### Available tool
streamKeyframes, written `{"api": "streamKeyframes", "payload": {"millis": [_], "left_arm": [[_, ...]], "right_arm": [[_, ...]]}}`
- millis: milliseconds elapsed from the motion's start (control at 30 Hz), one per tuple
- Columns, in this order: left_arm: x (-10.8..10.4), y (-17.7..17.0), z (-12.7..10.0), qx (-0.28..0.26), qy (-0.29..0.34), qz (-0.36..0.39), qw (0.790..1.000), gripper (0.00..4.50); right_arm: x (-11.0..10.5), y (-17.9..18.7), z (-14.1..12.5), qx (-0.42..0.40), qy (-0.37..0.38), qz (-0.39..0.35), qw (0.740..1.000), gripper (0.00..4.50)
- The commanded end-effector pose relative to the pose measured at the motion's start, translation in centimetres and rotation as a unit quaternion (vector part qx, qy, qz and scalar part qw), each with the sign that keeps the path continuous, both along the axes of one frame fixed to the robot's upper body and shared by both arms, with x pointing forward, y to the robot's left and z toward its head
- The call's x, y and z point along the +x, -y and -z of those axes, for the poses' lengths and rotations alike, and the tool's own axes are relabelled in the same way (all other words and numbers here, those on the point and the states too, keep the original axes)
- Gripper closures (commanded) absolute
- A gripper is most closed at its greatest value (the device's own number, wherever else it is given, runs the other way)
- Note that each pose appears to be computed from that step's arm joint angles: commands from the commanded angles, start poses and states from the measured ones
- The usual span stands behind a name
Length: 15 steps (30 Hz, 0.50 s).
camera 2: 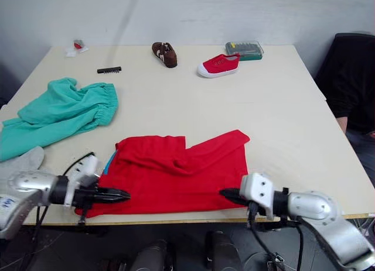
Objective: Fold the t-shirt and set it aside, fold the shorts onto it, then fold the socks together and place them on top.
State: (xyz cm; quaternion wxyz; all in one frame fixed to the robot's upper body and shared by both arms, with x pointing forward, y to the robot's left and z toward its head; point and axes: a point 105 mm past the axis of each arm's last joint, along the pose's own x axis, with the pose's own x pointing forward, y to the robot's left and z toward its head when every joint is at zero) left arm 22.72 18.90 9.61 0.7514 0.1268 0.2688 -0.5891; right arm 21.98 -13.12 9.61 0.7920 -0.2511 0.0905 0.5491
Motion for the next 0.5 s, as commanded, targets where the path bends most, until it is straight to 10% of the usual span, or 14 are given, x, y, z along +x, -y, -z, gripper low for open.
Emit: {"api": "streamKeyframes", "payload": {"millis": [33,500], "left_arm": [[0.9,-0.5,1.1,0.049,0.03,-0.002,0.998,4.48],[1.0,-7.9,1.2,0.06,-0.001,-0.13,0.99,4.48]], "right_arm": [[0.1,0.9,1.9,-0.052,0.012,0.006,0.999,4.5],[-0.7,8.5,2.1,-0.067,-0.011,0.128,0.989,4.5]]}}
